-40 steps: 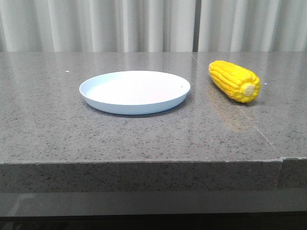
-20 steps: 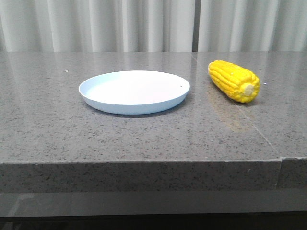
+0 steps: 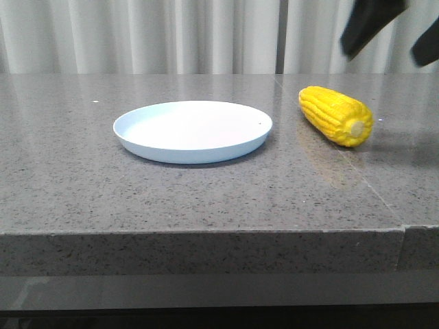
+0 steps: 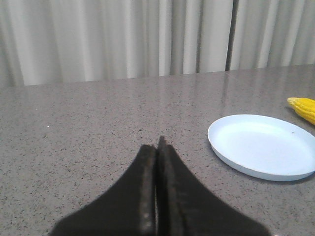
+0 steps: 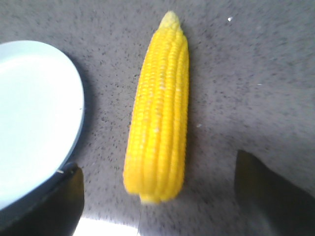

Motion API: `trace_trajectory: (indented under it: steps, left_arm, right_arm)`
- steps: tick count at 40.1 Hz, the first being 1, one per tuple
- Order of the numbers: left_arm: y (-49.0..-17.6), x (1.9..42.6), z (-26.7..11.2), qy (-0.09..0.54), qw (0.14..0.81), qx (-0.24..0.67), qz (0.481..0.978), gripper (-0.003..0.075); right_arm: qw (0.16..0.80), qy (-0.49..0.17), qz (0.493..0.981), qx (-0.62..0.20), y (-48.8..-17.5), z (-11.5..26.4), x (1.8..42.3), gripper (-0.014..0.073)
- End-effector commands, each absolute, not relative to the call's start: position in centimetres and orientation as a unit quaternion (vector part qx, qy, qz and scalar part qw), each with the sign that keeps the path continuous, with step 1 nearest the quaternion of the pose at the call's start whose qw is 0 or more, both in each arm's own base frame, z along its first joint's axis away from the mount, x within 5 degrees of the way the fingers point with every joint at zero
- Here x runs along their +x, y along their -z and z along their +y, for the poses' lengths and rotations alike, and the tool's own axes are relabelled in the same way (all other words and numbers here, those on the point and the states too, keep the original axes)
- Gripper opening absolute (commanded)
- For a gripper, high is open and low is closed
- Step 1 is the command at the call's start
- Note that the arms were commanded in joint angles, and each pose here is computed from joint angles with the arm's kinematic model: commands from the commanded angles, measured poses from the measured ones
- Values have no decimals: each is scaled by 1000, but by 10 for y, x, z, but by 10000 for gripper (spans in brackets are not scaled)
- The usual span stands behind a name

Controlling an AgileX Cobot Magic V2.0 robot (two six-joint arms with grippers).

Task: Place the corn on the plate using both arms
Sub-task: 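Lower the right gripper over the yellow corn cob and grasp it, then carry the corn with the right gripper over the plate and release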

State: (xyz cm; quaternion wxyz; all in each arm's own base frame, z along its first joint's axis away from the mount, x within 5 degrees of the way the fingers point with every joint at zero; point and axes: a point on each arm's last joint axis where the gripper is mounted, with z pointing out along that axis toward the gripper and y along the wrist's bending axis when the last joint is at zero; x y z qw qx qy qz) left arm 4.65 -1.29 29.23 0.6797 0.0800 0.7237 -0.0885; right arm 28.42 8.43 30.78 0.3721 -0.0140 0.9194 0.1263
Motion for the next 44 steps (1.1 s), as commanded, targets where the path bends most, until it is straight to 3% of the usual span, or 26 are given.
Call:
trace_trajectory:
  steps: [1, 8, 11, 18, 21, 31, 44]
  left_arm:
    - [-307, 46, -12, 91, 713, 74, 691, -20]
    - [-307, 46, -12, 91, 713, 74, 691, -20]
    - [-307, 46, -12, 91, 713, 74, 691, -20]
    - [-307, 46, -12, 91, 713, 74, 691, -20]
    - [-307, 46, -12, 91, 713, 74, 691, -20]
    - [-307, 46, -12, 91, 713, 74, 691, -20]
    - [-307, 46, -12, 91, 713, 74, 691, -20]
  right_arm:
    - [397, -135, 908, -12, -316, 91, 308, 644]
    - [356, -129, 926, -11, -296, 100, 338, 640]
    - [338, -128, 932, -10, -292, 103, 344, 581]
    - [331, -128, 935, -11, -295, 103, 344, 223]
    - [338, -129, 932, -11, -300, 102, 341, 123]
    - [346, -154, 925, -19, -335, 122, 322, 118]
    - [341, -153, 927, -17, -351, 208, 317, 127]
